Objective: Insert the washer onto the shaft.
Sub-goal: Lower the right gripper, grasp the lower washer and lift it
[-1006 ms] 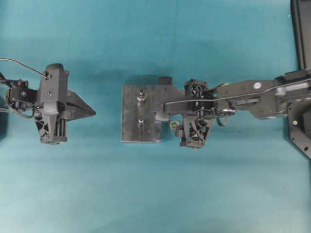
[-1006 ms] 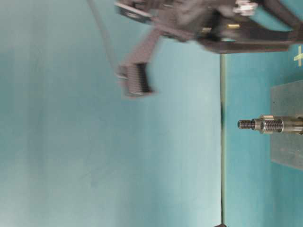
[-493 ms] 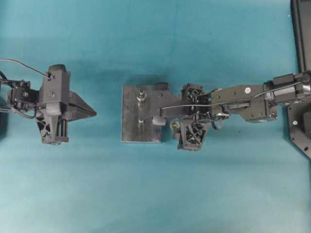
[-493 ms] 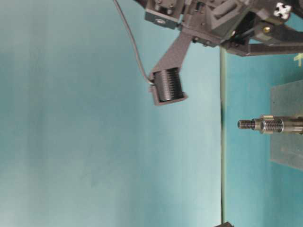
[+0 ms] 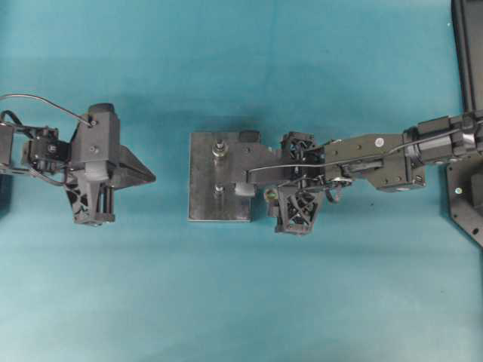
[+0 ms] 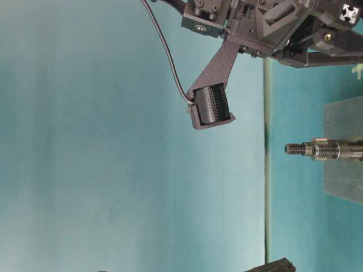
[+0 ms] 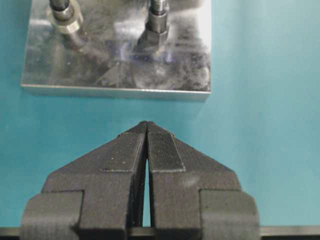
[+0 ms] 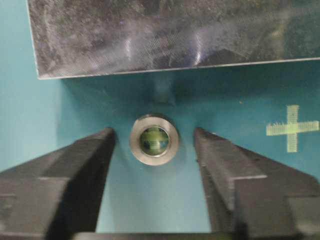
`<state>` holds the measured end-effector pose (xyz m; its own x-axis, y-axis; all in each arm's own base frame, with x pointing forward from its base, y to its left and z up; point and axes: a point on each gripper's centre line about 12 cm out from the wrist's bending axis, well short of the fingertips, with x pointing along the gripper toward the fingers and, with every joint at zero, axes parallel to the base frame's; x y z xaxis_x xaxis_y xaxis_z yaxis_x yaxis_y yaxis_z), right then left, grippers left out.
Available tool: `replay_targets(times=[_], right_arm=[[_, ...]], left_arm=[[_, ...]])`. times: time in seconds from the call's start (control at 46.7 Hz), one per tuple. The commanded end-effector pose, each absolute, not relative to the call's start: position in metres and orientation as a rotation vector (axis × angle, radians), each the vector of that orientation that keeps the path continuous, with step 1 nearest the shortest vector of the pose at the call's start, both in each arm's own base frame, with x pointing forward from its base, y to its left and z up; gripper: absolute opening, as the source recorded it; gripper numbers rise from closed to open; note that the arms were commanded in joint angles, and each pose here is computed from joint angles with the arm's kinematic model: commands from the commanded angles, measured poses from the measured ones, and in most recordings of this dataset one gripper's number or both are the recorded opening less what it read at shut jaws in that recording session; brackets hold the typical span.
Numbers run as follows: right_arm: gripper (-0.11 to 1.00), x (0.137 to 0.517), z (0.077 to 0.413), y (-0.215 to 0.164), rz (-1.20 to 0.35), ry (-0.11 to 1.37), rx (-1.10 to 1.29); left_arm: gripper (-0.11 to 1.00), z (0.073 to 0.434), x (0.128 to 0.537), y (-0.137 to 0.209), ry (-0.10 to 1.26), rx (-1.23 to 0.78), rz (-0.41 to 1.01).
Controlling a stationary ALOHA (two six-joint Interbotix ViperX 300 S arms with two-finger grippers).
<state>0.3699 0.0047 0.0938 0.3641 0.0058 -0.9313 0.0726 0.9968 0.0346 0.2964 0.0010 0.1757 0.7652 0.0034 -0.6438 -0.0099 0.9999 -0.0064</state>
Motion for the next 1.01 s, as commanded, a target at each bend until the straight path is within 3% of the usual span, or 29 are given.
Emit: replay_targets(times=[0.0,0.236,0.45,0.749,0.985], right_arm=[[0.56,0.374,0.100,0.005,-0.046,1.175,0.080],[0.33,0.373,0.101,0.002,-0.059,1.200,0.092],[0.33,0.376,0.113,-0.002,-0.088,1.189,0.122],[0.33,0.396,0.164,0.000,-0.080,1.085,0.125],[0.33,0.420,0.186,0.011,-0.052,1.035,0.113]], left_arm=[[0.00,0.186,0.302,0.002,0.664,-0.007,0.008],[0.00,0.186,0.303,0.001,0.663,-0.007,0.006],[0.00,0.187,0.303,0.002,0.658,-0.007,0.008],[0.00,0.188,0.304,0.002,0.655,-0.007,0.008],[0.00,0.188,0.304,0.001,0.657,-0.008,0.007]])
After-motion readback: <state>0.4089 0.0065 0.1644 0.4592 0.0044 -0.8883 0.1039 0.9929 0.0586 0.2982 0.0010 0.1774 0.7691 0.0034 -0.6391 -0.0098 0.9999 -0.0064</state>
